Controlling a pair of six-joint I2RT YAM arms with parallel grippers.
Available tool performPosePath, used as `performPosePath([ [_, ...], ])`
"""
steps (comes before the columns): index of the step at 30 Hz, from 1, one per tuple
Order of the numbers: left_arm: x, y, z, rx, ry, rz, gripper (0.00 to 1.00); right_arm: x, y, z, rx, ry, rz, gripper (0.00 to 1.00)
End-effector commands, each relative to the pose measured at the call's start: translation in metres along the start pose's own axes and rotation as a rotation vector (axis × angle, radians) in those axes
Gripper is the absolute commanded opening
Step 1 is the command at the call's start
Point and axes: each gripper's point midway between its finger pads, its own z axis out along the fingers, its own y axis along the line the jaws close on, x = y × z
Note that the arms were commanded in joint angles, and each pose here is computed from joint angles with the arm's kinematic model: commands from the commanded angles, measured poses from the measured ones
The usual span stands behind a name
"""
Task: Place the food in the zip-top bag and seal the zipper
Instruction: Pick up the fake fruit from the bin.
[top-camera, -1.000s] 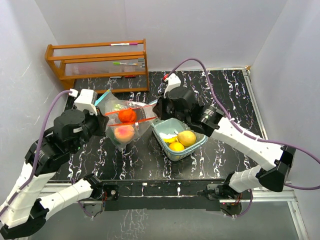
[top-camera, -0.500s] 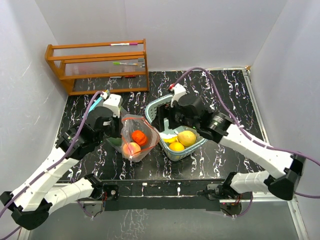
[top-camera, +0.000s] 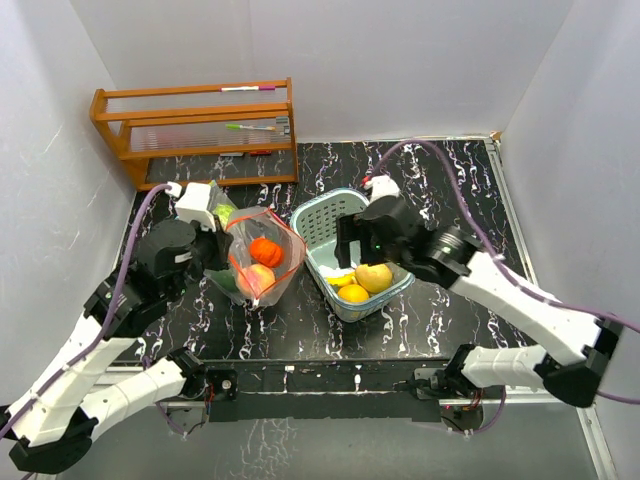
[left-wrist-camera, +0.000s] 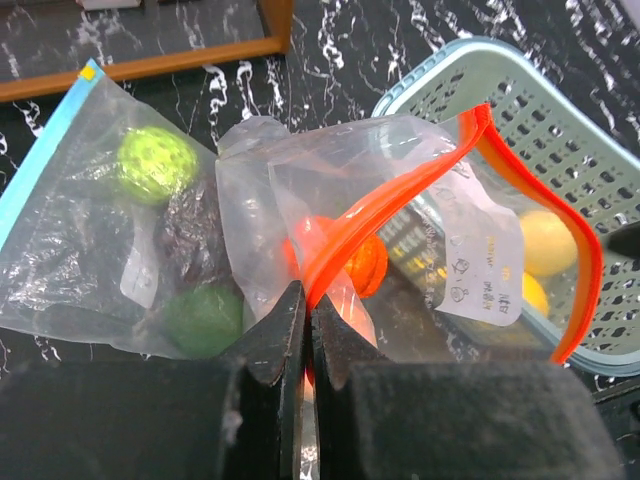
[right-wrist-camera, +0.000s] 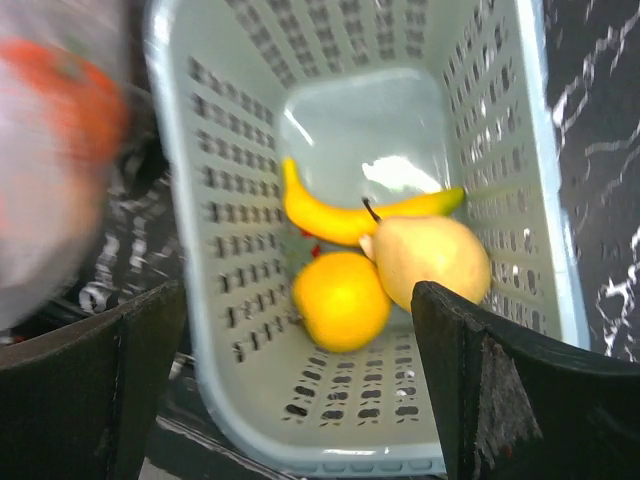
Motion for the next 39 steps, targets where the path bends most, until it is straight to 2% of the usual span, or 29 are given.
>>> performPosePath([
  [1,-0.031,0.002,-0.013,0.005,-0.114,-0.048,0.0,0.041,-0.026,0.02,0.154,0.163,-0.029,0.99],
  [9,-0.023,-0.007,-0.01,0.055,-0.098,-0.037,0.0,0.065,-0.05,0.059,0.335,0.216,-0.042,0.99],
  [18,-0.024,-0.009,-0.012,0.072,-0.102,-0.03,0.0,0.116,-0.08,0.089,0.495,0.352,-0.086,0.99],
  [24,-0.024,-0.01,-0.011,0.075,-0.1,-0.028,0.0,0.135,-0.094,0.099,0.508,0.397,-0.084,0.99],
  [31,-0.022,-0.01,-0.01,0.075,-0.094,-0.03,0.0,0.147,-0.088,0.116,0.444,0.414,-0.087,0.98],
  [33,-0.022,-0.01,-0.009,0.074,-0.091,-0.029,0.0,0.143,-0.084,0.119,0.428,0.401,-0.085,0.91],
  [37,-0.022,-0.01,-0.01,0.073,-0.092,-0.031,0.0,0.126,-0.074,0.12,0.39,0.357,-0.076,0.63],
  [39,-0.021,-0.01,-0.009,0.071,-0.091,-0.031,0.0,0.116,-0.069,0.12,0.373,0.328,-0.068,0.52],
])
